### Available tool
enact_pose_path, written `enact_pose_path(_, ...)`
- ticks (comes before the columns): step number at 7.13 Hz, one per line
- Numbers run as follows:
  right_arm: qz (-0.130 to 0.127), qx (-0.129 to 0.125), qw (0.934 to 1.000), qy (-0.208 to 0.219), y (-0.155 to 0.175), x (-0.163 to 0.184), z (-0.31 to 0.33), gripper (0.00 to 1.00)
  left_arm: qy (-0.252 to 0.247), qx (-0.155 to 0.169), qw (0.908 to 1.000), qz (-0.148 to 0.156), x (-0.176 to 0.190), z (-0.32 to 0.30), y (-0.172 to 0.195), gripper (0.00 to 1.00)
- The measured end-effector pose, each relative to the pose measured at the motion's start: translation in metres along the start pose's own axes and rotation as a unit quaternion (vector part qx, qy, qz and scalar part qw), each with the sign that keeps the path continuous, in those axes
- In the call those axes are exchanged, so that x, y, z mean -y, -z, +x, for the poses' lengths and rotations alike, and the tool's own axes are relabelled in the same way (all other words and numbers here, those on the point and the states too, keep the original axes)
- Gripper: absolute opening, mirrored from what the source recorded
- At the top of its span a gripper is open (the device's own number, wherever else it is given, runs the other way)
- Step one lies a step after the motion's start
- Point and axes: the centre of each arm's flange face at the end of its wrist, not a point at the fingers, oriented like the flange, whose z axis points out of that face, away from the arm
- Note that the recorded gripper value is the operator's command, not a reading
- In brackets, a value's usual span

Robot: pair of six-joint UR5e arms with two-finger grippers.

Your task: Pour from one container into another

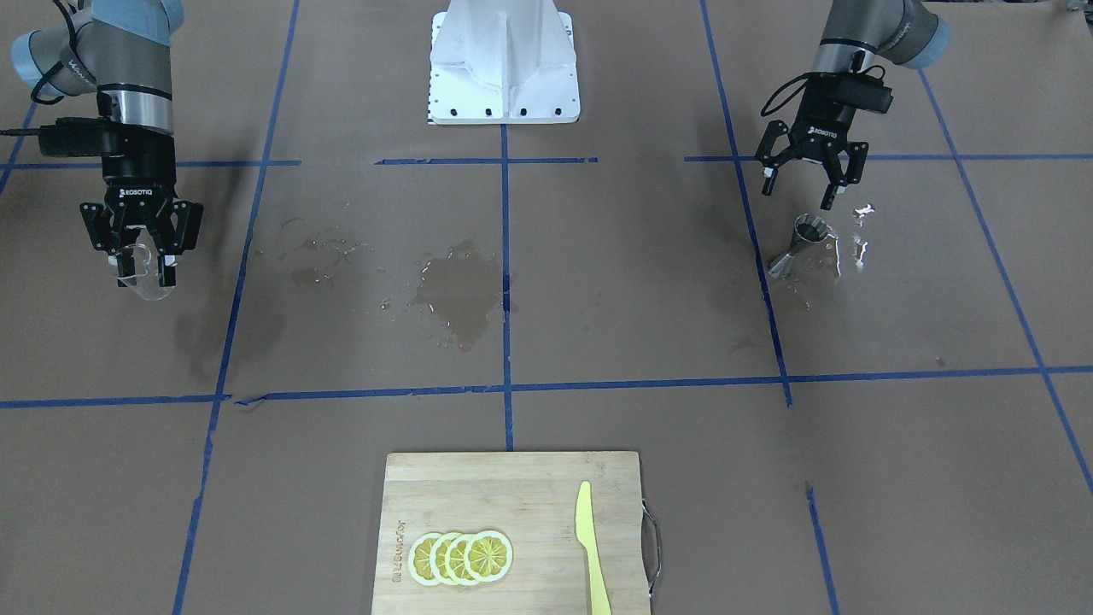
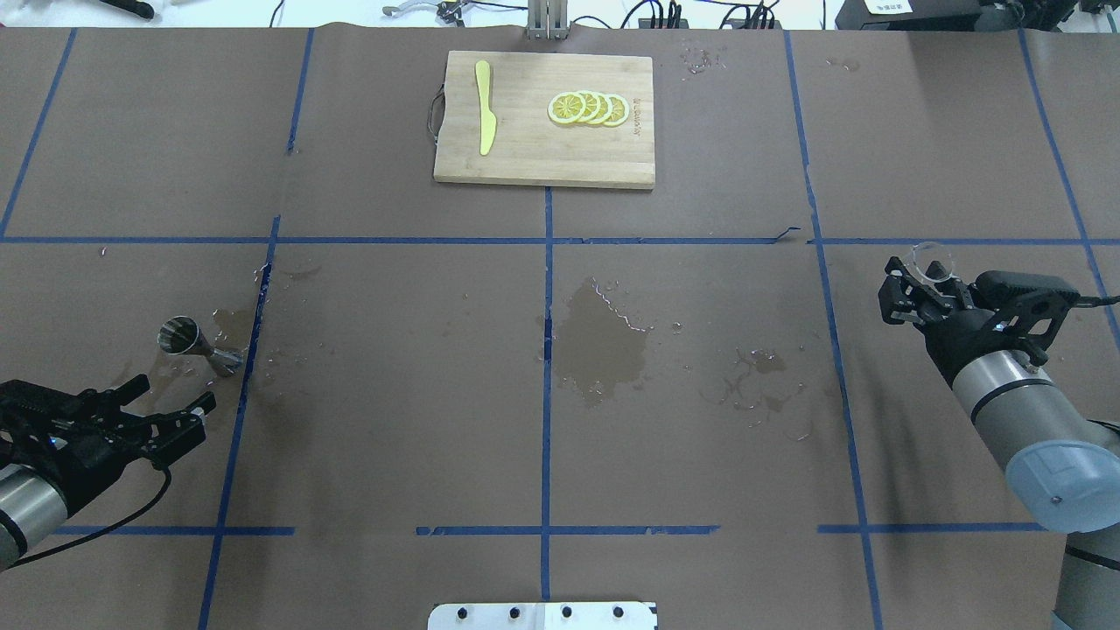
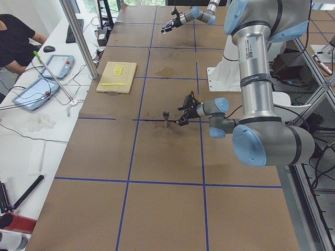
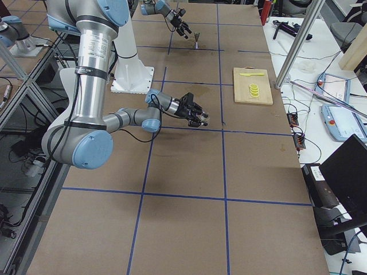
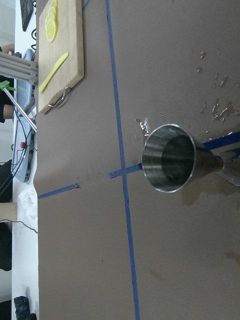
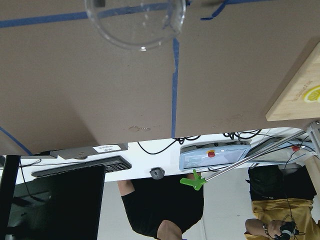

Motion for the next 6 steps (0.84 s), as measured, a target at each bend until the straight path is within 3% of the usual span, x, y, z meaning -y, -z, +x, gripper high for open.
enact_pose_path(3, 0.013, -0.002, 0.9994, 0.031, 0.004, -0.044, 0.001, 0.00, -0.003, -0.032, 0.9982, -0.052, 0.020, -0.001, 0.032, 1.00)
enact_pose_path(6, 0.024, -0.003, 0.9984, 0.051, 0.007, -0.088, 0.007, 0.00, -0.014, -0.050, 0.9958, -0.075, 0.052, -0.011, 0.040, 1.00)
